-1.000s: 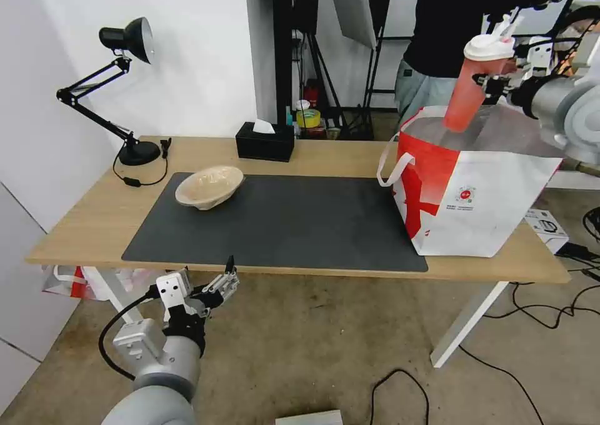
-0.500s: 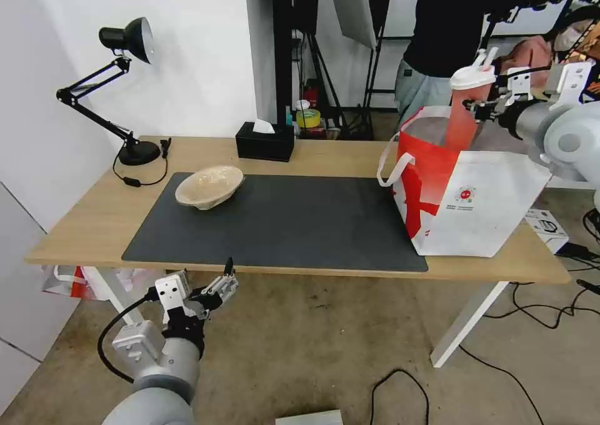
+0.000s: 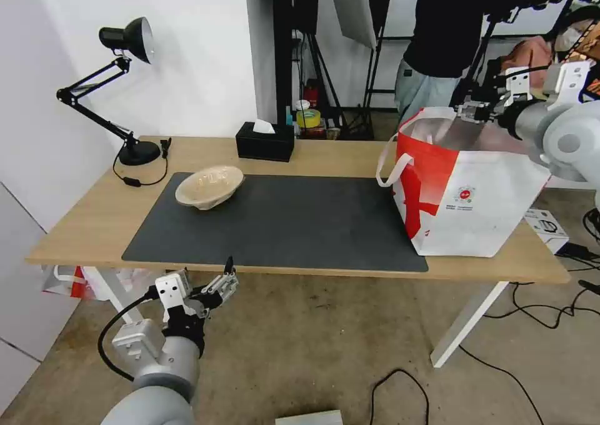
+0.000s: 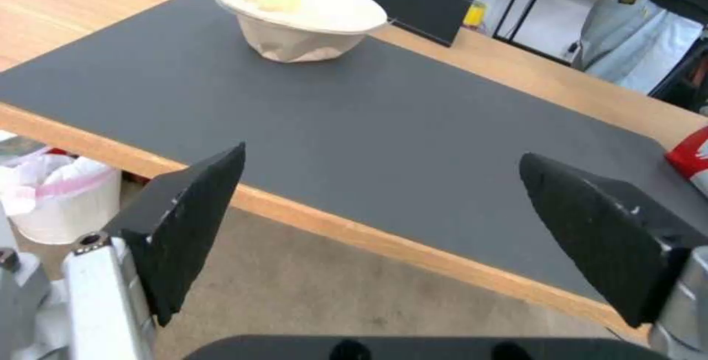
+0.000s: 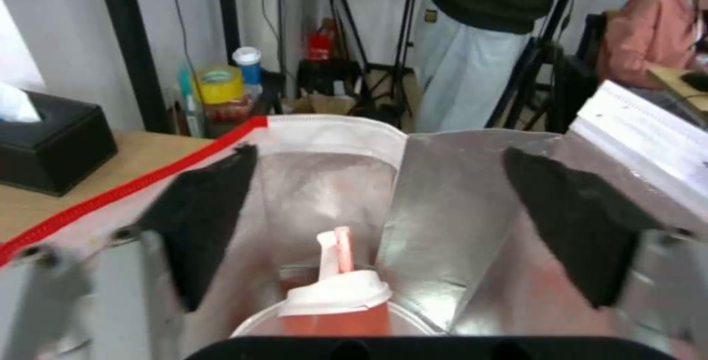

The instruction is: Pick up the trash from the table and place it into the takeout bag.

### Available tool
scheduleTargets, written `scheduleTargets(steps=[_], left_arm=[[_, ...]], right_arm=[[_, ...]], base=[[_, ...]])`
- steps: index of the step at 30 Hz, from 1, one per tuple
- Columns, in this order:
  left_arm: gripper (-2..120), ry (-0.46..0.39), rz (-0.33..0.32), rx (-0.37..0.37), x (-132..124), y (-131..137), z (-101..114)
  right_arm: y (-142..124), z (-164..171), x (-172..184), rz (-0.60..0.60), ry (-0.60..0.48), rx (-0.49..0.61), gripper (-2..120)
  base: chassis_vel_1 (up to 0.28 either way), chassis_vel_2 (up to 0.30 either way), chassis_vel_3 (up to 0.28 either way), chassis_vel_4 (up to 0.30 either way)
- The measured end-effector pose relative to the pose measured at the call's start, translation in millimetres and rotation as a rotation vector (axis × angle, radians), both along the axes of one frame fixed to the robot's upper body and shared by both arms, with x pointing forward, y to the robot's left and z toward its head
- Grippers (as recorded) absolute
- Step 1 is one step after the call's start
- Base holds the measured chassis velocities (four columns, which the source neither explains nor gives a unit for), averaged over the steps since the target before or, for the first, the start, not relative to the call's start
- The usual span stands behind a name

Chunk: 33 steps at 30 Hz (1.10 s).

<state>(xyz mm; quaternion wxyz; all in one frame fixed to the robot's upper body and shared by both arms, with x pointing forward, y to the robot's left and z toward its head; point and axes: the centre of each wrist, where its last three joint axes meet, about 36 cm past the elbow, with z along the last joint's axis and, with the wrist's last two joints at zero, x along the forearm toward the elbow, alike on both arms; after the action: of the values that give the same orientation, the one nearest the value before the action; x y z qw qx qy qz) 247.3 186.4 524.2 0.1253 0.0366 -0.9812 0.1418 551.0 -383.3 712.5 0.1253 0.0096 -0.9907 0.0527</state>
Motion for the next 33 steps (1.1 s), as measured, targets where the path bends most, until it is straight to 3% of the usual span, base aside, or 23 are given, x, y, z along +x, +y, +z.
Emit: scheduleTargets(steps=[5, 12, 16, 19, 21, 24, 25, 27, 33], left_arm=[[100, -0.003, -0.001, 0.001, 1, 0, 1], [100, -0.004, -0.001, 0.000, 1, 0, 1], [100, -0.004, -0.001, 0.001, 1, 0, 1], [100, -0.004, 0.000, 0.002, 1, 1, 1], [100, -0.003, 0.001, 0.002, 1, 1, 1], [100, 0.000, 0.004, 0.003, 1, 1, 1], [100, 0.000, 0.004, 0.003, 1, 1, 1], [100, 0.002, 0.007, 0.002, 1, 2, 0], [100, -0.005, 0.018, 0.004, 2, 3, 1]], right_arm=[[-2, 4, 0, -0.007, -0.005, -0.005, 100], [1, 7, -2, 0.021, -0.026, 0.023, 100], [17, 7, -12, 0.137, -0.136, 0.125, 100], [52, 2, -29, 0.240, -0.311, 0.233, 100], [64, 0, -34, 0.252, -0.350, 0.259, 100], [105, -13, -56, 0.270, -0.471, 0.323, 100], [105, -13, -56, 0.270, -0.471, 0.323, 100], [130, -28, -74, 0.283, -0.552, 0.350, 100], [158, -69, -107, 0.303, -0.599, 0.367, 100]], base=[[0.000, 0.000, 0.000, 0.000], [0.000, 0.000, 0.000, 0.000], [0.000, 0.000, 0.000, 0.000], [0.000, 0.000, 0.000, 0.000], [0.000, 0.000, 0.000, 0.000], [0.000, 0.000, 0.000, 0.000], [0.000, 0.000, 0.000, 0.000], [0.000, 0.000, 0.000, 0.000], [0.000, 0.000, 0.000, 0.000]])
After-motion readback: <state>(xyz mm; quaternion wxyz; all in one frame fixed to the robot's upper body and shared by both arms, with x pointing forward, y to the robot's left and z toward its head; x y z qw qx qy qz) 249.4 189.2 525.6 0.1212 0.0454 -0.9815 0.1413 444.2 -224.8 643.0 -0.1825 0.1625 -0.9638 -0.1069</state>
